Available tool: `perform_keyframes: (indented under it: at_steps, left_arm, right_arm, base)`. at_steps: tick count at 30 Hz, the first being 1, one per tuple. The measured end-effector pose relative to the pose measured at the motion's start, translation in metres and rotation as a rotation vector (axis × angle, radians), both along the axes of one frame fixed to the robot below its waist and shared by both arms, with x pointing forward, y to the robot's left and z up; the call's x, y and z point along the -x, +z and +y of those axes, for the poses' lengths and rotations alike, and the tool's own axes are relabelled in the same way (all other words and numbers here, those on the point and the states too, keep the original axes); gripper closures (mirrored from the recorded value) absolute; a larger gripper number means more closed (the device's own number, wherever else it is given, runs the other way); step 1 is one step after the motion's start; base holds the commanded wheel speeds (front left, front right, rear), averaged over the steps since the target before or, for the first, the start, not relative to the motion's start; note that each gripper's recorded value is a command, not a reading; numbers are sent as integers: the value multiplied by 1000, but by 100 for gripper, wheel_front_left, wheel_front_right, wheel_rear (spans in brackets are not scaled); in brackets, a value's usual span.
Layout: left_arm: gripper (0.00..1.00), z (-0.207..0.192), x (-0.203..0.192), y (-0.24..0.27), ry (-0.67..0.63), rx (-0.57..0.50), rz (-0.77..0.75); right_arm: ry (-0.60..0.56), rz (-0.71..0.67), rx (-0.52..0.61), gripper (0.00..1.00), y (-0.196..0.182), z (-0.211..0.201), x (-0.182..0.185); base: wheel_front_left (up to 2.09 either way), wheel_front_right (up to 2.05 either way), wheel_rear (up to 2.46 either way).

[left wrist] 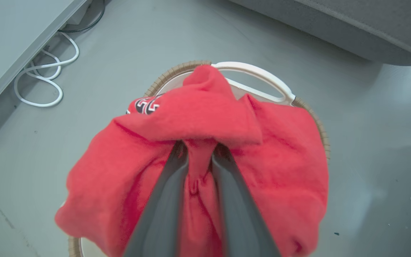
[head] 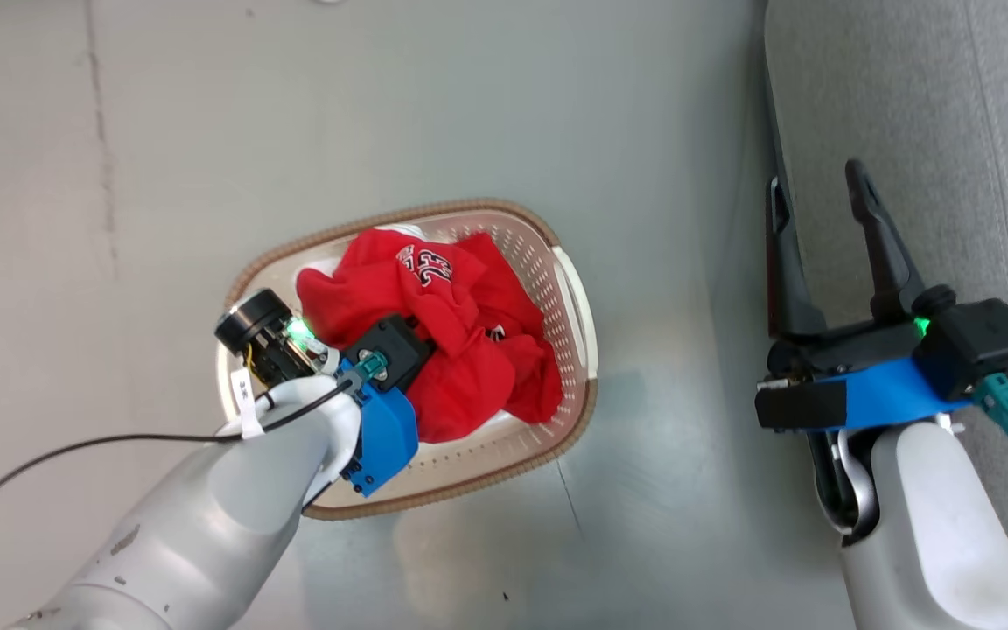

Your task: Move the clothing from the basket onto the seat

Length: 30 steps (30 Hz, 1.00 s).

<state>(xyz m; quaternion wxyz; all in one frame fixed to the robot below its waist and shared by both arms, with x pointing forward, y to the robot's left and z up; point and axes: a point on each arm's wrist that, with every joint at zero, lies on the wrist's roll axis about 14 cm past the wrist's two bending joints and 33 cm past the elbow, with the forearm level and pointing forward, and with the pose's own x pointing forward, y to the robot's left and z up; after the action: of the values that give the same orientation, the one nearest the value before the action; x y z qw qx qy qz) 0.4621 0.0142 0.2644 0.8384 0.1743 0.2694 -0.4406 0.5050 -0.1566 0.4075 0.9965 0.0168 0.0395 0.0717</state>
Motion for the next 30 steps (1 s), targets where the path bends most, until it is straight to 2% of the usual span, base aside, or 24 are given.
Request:
perform_keyframes:
  at_steps: [16, 23, 30]
  left_arm:
    - [100, 3, 0, 131, 164, 207, -234]
    - [100, 1, 1, 192, 181, 287, -362]
    - [100, -2, 13, 228, 206, 353, -419]
  right_arm:
    - [44, -42, -5, 0, 44, 19, 46]
    - [72, -78, -17, 0, 64, 29, 64]
    - [79, -79, -36, 0, 70, 33, 84]
  base:
    - [0, 0, 0]
    - [0, 0, 0]
    - [0, 0, 0]
